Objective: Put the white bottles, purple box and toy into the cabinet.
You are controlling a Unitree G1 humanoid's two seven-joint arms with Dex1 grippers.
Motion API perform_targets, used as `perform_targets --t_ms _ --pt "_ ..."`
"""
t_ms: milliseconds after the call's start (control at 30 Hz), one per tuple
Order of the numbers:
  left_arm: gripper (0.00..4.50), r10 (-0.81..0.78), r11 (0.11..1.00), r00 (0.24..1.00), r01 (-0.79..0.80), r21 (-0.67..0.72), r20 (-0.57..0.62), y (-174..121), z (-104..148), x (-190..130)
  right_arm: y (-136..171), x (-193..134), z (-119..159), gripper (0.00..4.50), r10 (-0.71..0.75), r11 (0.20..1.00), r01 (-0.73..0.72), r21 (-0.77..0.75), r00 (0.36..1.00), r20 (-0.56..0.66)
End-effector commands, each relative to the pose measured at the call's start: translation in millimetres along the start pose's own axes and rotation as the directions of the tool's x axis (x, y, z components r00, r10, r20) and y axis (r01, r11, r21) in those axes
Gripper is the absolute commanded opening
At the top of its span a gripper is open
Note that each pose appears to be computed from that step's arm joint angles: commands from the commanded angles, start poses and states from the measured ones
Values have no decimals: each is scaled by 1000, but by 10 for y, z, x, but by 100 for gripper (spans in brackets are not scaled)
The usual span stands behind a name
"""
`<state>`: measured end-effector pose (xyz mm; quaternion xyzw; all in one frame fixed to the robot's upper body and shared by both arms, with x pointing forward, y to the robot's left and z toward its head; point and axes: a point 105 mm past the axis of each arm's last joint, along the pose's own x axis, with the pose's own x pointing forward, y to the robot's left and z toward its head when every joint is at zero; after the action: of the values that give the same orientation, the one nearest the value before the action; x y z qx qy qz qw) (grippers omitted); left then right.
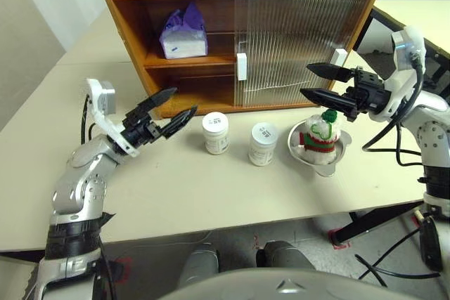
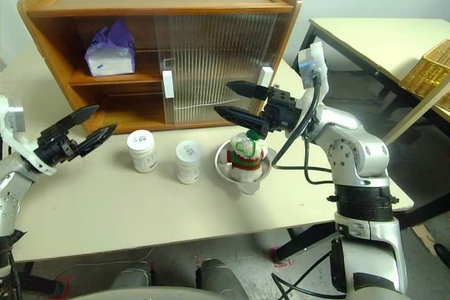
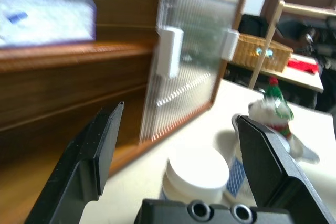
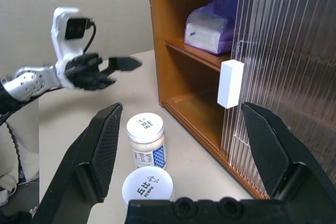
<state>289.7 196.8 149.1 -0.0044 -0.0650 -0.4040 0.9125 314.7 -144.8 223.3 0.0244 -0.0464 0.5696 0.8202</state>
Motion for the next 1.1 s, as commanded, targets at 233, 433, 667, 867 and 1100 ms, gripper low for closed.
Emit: perform_targets --t_ms 233,433,667,867,1100 --pt "446 -54 998 989 59 31 -137 -65 -442 -129 7 5 48 450 5 1000 -5 -18 1000 -9" --pt "446 -47 998 984 52 27 -171 -51 -639 -111 12 -9 53 450 1 1000 -2 -17 1000 -13" --pt "446 -42 999 982 47 20 -185 -34 -791 -59 16 -21 55 450 -5 1000 4 -17 1000 -15" --pt "446 -56 998 982 60 15 -181 -39 -855 19 20 -29 59 450 -10 1000 10 -18 1000 -17" --pt "446 -69 997 983 74 24 -171 -53 -861 109 22 -44 68 450 -17 1000 16 -21 1000 -18"
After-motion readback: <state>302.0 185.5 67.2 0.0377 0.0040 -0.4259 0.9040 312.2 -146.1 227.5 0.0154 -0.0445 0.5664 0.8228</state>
